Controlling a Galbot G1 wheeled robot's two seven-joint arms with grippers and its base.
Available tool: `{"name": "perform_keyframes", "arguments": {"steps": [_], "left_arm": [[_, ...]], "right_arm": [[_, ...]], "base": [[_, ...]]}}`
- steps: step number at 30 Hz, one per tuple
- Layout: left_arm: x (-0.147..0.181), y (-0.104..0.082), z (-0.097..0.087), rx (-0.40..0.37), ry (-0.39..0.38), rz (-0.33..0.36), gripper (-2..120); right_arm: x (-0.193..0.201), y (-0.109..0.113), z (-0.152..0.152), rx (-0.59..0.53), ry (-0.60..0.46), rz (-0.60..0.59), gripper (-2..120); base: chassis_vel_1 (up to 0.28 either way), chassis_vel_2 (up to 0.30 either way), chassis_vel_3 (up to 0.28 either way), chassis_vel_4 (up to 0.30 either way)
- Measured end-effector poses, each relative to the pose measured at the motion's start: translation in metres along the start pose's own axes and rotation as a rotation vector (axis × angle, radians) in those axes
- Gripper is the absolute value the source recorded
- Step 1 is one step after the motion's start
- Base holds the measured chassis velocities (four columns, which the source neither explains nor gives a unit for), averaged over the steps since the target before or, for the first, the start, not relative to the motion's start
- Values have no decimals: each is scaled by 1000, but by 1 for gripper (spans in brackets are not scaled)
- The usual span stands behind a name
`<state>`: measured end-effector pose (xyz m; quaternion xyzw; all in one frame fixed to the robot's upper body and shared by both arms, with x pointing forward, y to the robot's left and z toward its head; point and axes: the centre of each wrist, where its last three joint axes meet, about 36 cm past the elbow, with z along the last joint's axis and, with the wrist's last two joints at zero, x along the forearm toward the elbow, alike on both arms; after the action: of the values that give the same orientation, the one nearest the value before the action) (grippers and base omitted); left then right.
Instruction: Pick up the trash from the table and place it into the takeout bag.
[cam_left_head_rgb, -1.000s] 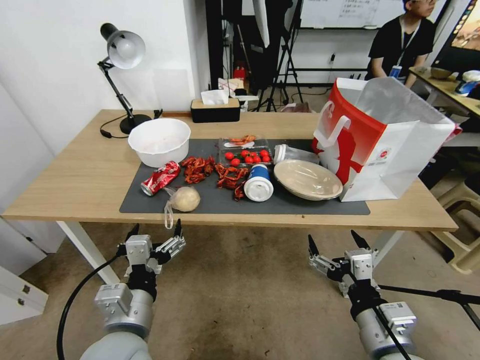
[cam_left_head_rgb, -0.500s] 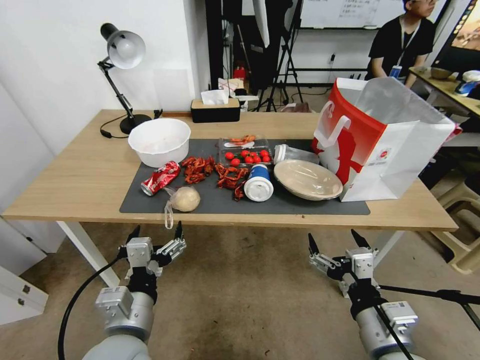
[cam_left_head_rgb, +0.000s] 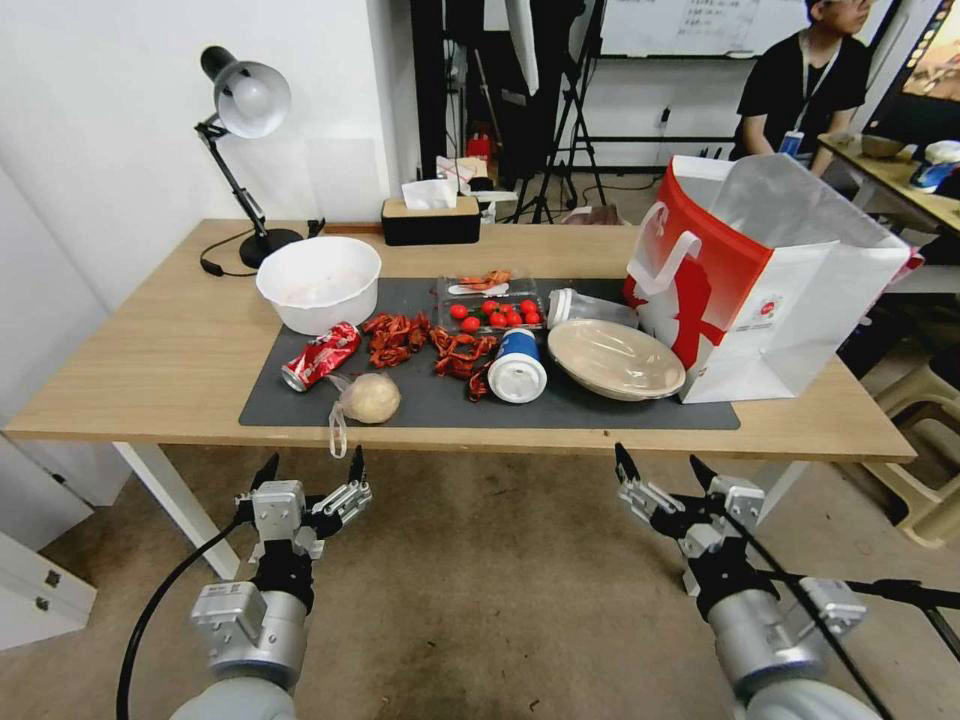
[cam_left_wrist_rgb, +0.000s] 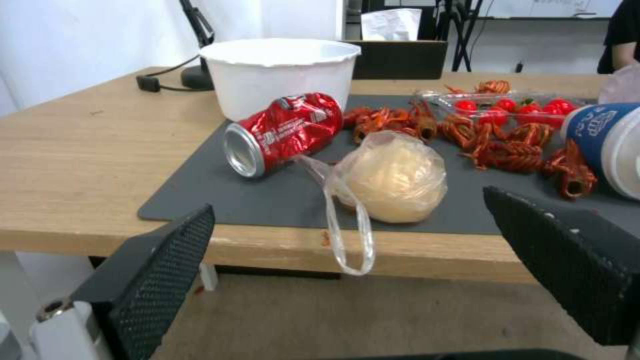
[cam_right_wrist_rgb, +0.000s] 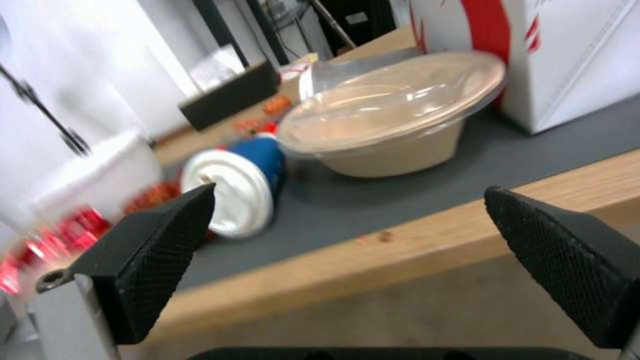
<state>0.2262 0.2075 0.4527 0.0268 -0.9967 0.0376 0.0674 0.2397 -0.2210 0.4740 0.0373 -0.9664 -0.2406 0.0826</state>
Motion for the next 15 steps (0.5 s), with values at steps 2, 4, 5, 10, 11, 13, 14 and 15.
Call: {"name": "perform_keyframes", "arguments": {"steps": [2, 4, 5, 10, 11, 13, 14, 15], "left_arm": [[0, 1, 0, -2, -2, -3, 100], [0, 1, 0, -3, -3, -3, 100], [-1, 2, 0, -5, -3, -2, 100], [-2, 3, 3, -9, -2, 6, 100], [-2, 3, 3, -9, -1, 7, 100], [-3, 4, 4, -10, 0, 11, 100], [-4, 4, 4, -11, 0, 13, 100], [-4, 4, 5, -13, 1, 15, 100]], "right_arm": [[-10, 0, -2, -101, -6, -15, 100], [-17, 0, -3, -155, -9, -20, 100], [-24, 0, -5, -221, -13, -25, 100], [-47, 2, -11, -408, -21, -23, 100], [-53, 1, -11, -445, -22, -16, 100], [-60, 0, -9, -489, -21, 1, 100], [-63, -1, -8, -508, -21, 10, 100], [-67, -2, -7, -532, -20, 24, 100]], "base": [[0, 0, 0, 0], [0, 0, 0, 0], [0, 0, 0, 0], [0, 0, 0, 0], [0, 0, 0, 0], [0, 0, 0, 0], [0, 0, 0, 0], [0, 0, 0, 0]]}}
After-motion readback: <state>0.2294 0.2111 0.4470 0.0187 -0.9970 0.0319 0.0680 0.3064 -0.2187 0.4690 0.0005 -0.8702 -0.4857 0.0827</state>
